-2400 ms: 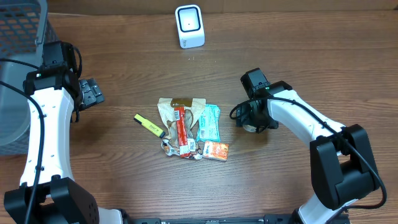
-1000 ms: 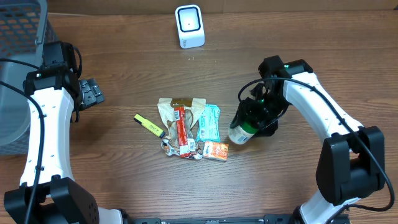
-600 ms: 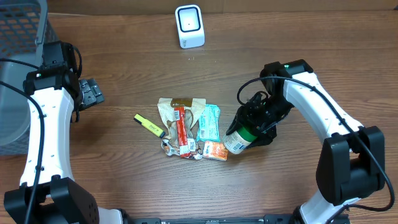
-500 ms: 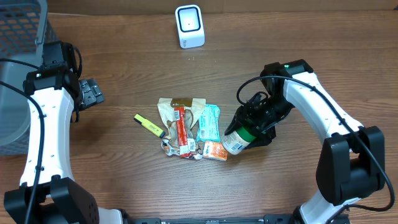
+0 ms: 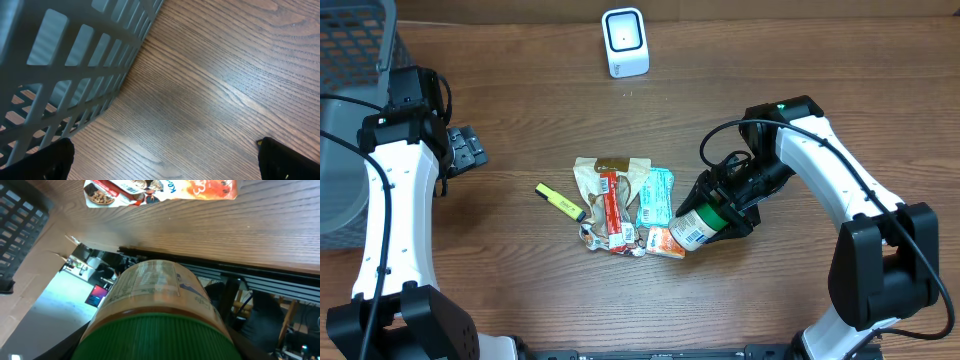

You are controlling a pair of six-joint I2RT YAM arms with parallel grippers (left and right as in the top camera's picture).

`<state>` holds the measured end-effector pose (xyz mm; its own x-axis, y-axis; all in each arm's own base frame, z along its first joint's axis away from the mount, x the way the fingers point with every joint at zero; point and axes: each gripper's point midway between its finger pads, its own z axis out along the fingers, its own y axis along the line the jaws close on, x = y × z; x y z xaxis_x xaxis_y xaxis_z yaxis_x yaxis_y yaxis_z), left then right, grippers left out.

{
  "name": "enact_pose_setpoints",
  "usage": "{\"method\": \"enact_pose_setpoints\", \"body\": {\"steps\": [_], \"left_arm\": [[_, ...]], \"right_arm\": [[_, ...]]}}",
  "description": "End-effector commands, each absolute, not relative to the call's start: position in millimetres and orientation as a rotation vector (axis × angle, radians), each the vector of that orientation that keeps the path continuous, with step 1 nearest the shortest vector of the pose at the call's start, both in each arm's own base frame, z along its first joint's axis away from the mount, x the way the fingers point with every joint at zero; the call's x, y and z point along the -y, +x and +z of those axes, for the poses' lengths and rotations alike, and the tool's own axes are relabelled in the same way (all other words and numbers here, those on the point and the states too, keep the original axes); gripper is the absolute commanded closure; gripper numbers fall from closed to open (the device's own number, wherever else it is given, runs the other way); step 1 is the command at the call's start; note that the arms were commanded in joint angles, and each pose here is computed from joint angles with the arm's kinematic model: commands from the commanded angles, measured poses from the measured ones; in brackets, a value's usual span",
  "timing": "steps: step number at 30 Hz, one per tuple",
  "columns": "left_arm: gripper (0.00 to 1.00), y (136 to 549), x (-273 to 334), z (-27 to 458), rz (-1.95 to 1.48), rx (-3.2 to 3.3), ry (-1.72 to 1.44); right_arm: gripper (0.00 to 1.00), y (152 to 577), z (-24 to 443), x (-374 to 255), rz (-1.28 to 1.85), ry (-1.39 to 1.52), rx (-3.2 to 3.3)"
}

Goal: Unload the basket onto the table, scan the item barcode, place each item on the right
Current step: 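Lift the green-lidded jar with the right gripper toward the scanner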

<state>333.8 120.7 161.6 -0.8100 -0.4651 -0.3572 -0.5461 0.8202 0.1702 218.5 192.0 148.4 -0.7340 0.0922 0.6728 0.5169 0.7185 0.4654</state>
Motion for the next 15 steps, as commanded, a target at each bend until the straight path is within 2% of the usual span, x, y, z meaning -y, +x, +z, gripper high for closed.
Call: {"method": "enact_pose_setpoints", "body": {"steps": [1,10,15], "left_arm": [[0.0,336,-121,172,0.385,-2.682,-0.743],[0.0,336,-121,172,0.384,-2.682,-0.742],[0.0,336,-121,172,0.385,-2.682,-0.742]], "right_arm": [[0.52,222,162,-199,-0.925,-0.501,2.235],[0.53,225,163,-202,-0.928,-0.553,2.208],[0.66,241,151,-201,-0.959,-0.5,2.32]]}}
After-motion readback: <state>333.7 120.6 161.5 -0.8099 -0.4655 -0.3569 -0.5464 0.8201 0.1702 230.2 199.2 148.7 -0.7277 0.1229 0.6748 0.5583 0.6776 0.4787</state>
